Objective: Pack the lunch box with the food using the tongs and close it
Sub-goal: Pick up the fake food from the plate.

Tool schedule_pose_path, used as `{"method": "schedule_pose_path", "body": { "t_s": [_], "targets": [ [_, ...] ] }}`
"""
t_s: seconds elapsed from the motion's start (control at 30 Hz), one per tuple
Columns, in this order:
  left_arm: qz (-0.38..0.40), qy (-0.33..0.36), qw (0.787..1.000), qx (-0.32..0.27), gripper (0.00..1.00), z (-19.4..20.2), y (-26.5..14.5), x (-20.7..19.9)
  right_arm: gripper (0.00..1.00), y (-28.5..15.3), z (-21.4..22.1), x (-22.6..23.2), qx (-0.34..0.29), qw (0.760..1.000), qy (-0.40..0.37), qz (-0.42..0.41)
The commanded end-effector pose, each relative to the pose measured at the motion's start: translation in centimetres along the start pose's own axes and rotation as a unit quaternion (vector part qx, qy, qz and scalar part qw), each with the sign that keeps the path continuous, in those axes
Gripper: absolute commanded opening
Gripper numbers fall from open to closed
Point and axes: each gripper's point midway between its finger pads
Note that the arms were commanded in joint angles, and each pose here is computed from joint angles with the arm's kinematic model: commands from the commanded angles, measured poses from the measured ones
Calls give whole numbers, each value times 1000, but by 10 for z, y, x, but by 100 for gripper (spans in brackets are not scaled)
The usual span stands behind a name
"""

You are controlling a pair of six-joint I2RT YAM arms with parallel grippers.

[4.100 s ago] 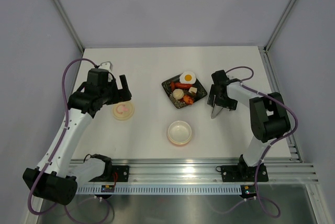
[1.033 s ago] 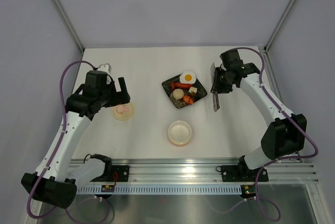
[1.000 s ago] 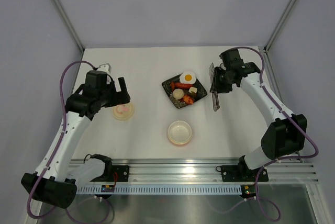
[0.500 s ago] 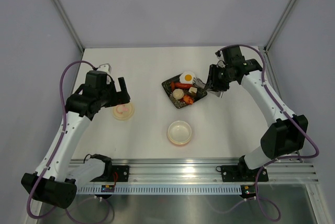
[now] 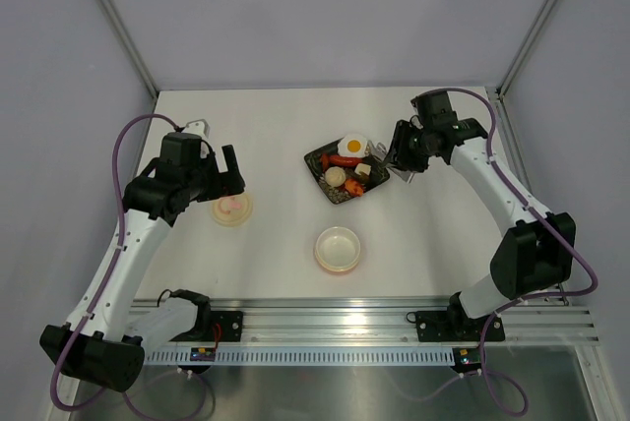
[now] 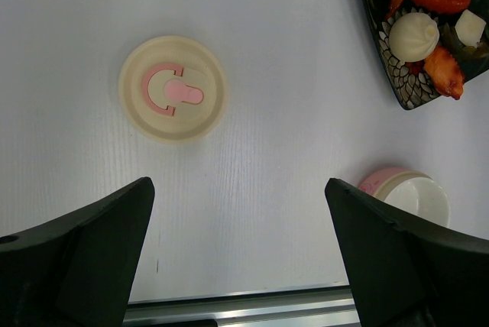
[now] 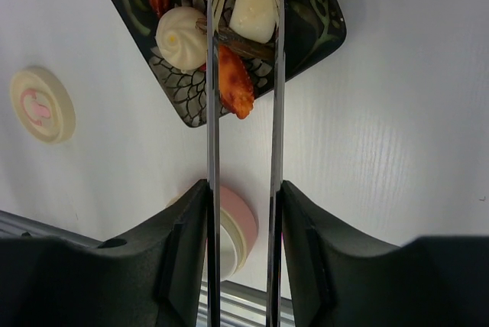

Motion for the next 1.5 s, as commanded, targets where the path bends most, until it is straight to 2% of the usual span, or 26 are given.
{"method": "schedule_pose_path", "body": {
  "t_s": [0.0, 0.9, 1.47],
  "targets": [
    [2, 2, 1000, -22, 99, -12, -2, -2, 48, 2, -21, 8, -50, 999, 16, -11],
    [-3, 2, 1000, -16, 99, -12, 2, -1, 48, 66, -5, -6, -8, 999, 36, -13],
    [-2, 4, 1000, -12, 99, -11, 3, -1, 48, 76, 6, -9, -26, 993, 109, -39]
  ]
}}
Point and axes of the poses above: each gripper's point midway between its finger pads, its own y axis out along the fingers, its own x axis along the line the jaws close on, z = x × y, and after that the axes turned 8 degrees about y, right-handed
